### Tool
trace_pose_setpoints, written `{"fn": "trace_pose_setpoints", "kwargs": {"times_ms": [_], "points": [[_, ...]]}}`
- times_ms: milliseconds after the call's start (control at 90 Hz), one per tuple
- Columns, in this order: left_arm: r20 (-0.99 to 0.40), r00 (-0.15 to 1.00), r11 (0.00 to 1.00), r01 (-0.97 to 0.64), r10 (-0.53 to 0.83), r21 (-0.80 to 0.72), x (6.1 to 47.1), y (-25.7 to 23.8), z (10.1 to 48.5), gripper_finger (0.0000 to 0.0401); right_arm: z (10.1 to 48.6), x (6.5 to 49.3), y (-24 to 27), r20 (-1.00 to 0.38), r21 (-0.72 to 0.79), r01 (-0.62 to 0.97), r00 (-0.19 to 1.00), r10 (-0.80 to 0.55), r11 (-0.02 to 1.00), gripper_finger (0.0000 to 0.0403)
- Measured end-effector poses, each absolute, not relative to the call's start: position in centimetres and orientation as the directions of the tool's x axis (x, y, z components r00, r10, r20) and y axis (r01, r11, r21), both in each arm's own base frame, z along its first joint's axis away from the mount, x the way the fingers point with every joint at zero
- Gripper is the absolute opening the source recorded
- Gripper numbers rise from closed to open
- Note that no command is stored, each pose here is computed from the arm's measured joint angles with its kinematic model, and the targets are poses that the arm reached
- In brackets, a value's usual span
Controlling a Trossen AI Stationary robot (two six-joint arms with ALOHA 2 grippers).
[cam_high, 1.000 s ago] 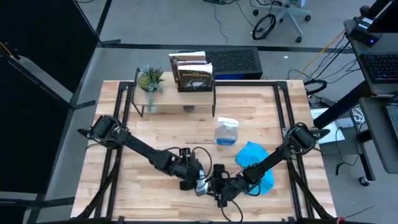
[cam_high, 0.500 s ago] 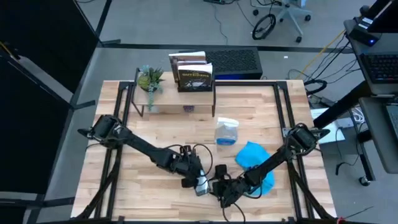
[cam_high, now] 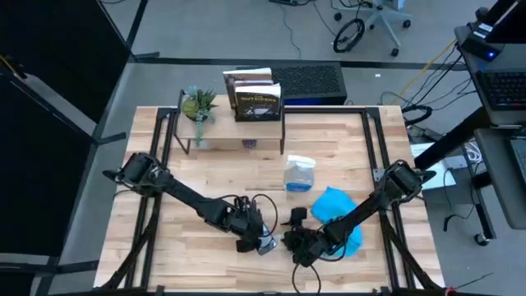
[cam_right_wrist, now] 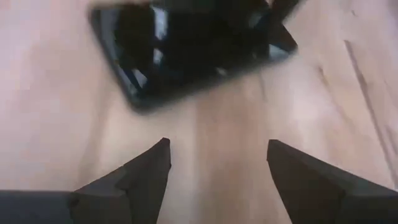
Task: Apply microfiber cloth
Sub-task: Wipe the front of the black cellphone with a blue microfiber cloth
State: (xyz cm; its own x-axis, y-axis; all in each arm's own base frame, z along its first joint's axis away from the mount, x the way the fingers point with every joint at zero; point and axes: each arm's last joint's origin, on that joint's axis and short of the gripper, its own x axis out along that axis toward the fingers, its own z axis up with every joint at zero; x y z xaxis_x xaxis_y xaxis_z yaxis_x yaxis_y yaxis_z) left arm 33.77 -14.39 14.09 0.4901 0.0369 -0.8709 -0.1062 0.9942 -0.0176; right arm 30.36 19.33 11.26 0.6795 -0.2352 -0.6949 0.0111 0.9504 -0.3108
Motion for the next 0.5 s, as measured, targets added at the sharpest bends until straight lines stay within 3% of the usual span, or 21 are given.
{"fn": "trace_pose_setpoints", "kwargs": {"times_ms": [200,500], "points": [[-0.857,0.514,0.988,-0.145,0.038,-0.043,34.3,-13.8,14.2,0.0140,13.9,30.6,20.5,-0.620,-0.194,0.005,0.774,-0.127,0.981,0.0249],[-0.843,0.536,0.978,-0.195,0.048,-0.068,34.8,-12.3,15.5,0.0140,10.8,32.0,21.9,-0.574,-0.136,-0.079,0.818,-0.014,0.988,0.0249]]}}
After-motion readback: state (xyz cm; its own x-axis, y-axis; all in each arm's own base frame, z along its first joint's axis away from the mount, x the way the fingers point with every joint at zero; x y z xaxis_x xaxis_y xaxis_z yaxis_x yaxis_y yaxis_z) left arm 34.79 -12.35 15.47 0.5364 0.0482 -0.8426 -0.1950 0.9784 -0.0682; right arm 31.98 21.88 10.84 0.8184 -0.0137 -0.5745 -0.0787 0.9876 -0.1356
